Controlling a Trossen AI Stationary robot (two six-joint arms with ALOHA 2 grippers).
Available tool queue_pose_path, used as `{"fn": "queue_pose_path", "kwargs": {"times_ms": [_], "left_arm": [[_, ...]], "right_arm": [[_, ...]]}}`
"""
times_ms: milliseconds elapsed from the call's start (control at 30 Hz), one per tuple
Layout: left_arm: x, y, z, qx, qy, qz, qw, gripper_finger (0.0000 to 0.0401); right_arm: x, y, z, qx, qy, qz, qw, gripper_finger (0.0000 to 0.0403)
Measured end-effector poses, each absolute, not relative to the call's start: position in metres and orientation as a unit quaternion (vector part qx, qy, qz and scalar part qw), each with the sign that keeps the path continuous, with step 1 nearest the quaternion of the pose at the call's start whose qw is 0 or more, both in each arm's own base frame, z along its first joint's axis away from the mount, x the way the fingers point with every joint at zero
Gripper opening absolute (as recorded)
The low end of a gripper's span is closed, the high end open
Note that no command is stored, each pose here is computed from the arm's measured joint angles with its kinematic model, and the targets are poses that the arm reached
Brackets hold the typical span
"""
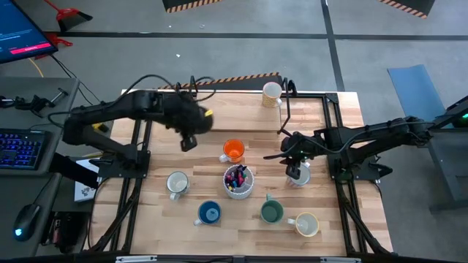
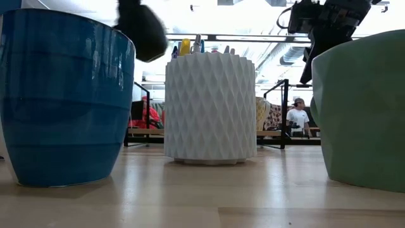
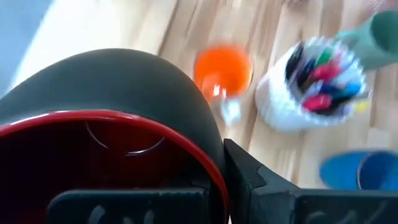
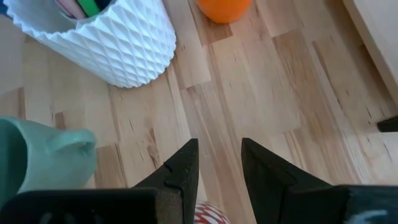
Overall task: Place coffee mugs
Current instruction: Put the black mug on the shelf
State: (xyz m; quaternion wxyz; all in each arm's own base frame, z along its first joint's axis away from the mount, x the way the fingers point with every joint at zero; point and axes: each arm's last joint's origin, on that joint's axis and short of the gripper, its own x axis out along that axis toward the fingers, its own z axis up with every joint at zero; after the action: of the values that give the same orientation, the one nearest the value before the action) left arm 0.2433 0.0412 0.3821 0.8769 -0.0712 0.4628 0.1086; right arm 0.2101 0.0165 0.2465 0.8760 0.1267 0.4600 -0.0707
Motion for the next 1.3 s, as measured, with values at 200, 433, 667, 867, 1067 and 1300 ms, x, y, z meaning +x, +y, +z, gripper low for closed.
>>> {"fn": "queue_pose_path", "kwargs": {"times_ms": [200,433,667,867,1067,1300], "left_arm": [[0.29,0.076,0.386,-0.016,0.486,0.103,0.868,0.0005],[0.322,0.133,0.348,-0.012,0.594,0.102,0.798,0.0005],[0.324,0.193,0.315,-0.061,0.612,0.067,0.785,0.0005],[0.314,0.234,0.298,-0.103,0.615,0.079,0.778,0.0005],[0.299,0.261,0.284,-0.133,0.626,0.099,0.762,0.0005],[0.295,0.27,0.279,-0.141,0.627,0.102,0.76,0.0005]], "right_arm": [[0.21,0.017,0.247,0.147,0.456,-0.08,0.874,0.0101],[0.21,0.017,0.247,0.153,0.456,-0.082,0.873,0.0101],[0.21,0.017,0.247,0.145,0.457,-0.078,0.874,0.0101],[0.21,0.017,0.247,0.145,0.457,-0.078,0.874,0.0101],[0.21,0.017,0.247,0.146,0.457,-0.078,0.874,0.0101],[0.21,0.017,0.247,0.144,0.457,-0.078,0.874,0.0101]]}}
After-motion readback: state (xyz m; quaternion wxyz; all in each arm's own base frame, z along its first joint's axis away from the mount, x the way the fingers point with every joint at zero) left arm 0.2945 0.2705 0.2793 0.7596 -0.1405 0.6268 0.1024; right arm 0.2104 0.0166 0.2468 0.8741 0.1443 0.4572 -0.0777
